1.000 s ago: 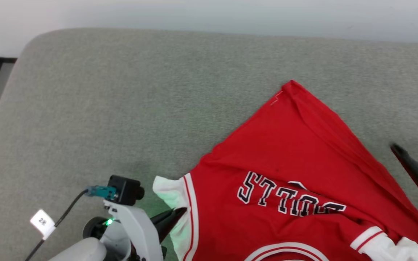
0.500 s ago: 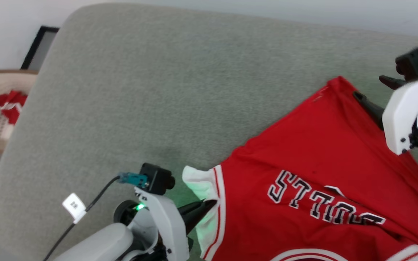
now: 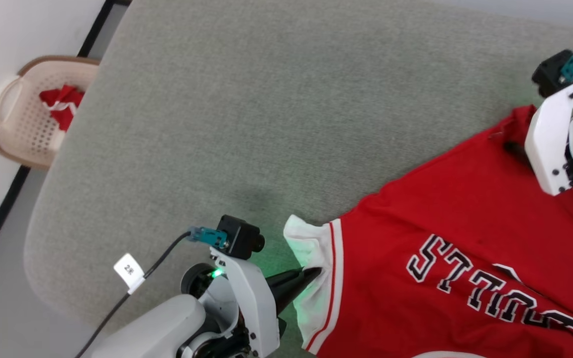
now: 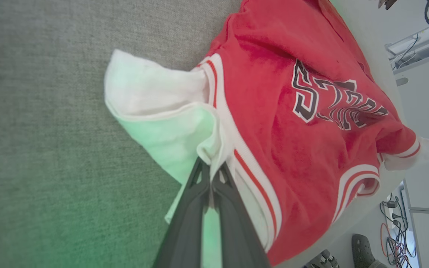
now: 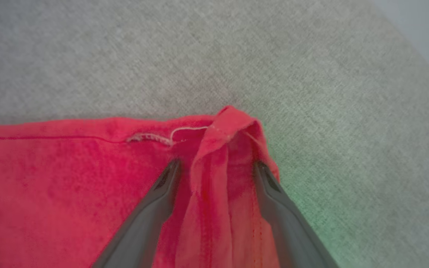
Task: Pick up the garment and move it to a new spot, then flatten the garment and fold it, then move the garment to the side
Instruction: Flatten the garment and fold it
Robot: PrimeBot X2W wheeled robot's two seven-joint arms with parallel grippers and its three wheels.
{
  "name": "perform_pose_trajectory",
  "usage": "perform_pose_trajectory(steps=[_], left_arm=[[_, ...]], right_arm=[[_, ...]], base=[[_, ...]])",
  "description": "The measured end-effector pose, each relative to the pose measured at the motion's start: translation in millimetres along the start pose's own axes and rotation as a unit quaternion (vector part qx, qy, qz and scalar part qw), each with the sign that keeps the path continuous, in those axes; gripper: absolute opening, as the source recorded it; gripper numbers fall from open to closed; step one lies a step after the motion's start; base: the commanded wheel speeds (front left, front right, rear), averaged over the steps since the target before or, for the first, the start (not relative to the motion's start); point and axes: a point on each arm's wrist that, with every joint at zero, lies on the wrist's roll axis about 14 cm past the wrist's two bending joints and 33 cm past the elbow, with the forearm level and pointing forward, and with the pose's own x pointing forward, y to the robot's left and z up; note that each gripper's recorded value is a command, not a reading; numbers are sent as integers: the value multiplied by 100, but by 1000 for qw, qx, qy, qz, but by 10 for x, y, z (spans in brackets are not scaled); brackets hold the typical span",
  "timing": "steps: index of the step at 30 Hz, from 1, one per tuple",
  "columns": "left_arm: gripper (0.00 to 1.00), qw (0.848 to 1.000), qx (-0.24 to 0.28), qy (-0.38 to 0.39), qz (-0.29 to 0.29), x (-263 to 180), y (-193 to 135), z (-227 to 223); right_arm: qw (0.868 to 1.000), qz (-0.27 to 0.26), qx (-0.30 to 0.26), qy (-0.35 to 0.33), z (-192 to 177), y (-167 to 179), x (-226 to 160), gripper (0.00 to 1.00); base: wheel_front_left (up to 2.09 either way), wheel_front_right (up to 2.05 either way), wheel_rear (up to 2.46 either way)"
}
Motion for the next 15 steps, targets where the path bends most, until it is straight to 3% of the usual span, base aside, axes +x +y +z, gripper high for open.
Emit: perform_pose_trajectory(steps=[2,6,15], left_arm=[[0,1000,-4,2,5,-9,37,-24],[0,1000,-8,5,14,-21,102,-52],[0,999,9,17,39,-82,271,161]], right_arm=[[1000,9,10,26,-19,21,50,0],[998,24,4,64,-38,73,89,0],[998,24,33,42,21,18,-32,0]], base=[[0,0,0],[0,0,0],[0,0,0]])
